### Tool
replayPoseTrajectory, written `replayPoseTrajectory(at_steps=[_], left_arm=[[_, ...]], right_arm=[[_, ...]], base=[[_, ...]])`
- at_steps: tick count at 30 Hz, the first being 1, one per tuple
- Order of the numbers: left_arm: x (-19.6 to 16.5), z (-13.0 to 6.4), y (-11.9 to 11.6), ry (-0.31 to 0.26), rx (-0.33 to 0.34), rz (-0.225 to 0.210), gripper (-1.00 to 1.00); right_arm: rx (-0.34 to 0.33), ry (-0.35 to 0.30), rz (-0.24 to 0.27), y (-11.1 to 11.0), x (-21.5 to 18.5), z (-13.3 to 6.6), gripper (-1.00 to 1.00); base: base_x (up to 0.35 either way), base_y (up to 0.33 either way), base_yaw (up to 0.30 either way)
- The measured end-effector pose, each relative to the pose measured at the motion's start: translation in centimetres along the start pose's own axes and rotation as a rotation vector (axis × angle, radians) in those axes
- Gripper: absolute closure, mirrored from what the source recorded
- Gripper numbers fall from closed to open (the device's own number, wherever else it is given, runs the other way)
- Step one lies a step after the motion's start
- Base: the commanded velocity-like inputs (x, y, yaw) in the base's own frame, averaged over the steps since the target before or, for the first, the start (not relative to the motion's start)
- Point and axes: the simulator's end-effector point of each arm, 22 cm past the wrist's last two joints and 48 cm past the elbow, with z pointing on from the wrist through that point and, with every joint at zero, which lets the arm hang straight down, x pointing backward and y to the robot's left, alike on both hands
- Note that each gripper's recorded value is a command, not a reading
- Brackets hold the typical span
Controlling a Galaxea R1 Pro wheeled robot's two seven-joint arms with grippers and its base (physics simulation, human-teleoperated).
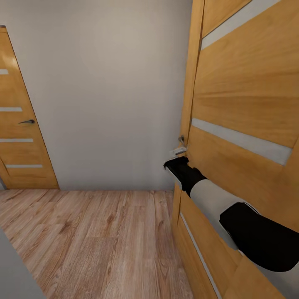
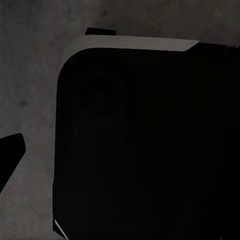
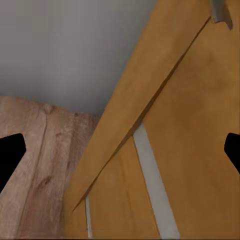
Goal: Move the two storage containers from the living room to the garage. In the garage, place one container on the floor and stack the other container on top of it (either order is fine).
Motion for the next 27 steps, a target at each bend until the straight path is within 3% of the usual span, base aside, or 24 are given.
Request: replayPoseTrajectory(at_steps=[4,6,20,27], left_arm=[[0.0,0.0,0.0,0.0,0.0,0.0,-1.0],[0.0,0.0,0.0,0.0,-0.001,0.0,-1.0],[0.0,0.0,0.1,0.0,-0.001,-0.002,-1.0],[0.0,0.0,0.0,0.0,0.001,0.002,-1.0]], right_arm=[[-0.136,0.007,0.013,3.0,0.3,-0.1,-1.0],[-0.153,0.009,0.014,3.4,0.5,-0.1,-1.0],[-0.154,0.012,0.014,3.4,0.7,0.0,-1.0],[-0.131,0.01,0.006,2.9,0.7,0.0,-1.0]], base=[[0.0,0.0,0.0],[0.0,0.0,0.0],[0.008,0.0,0.0],[0.266,0.0,0.0]])
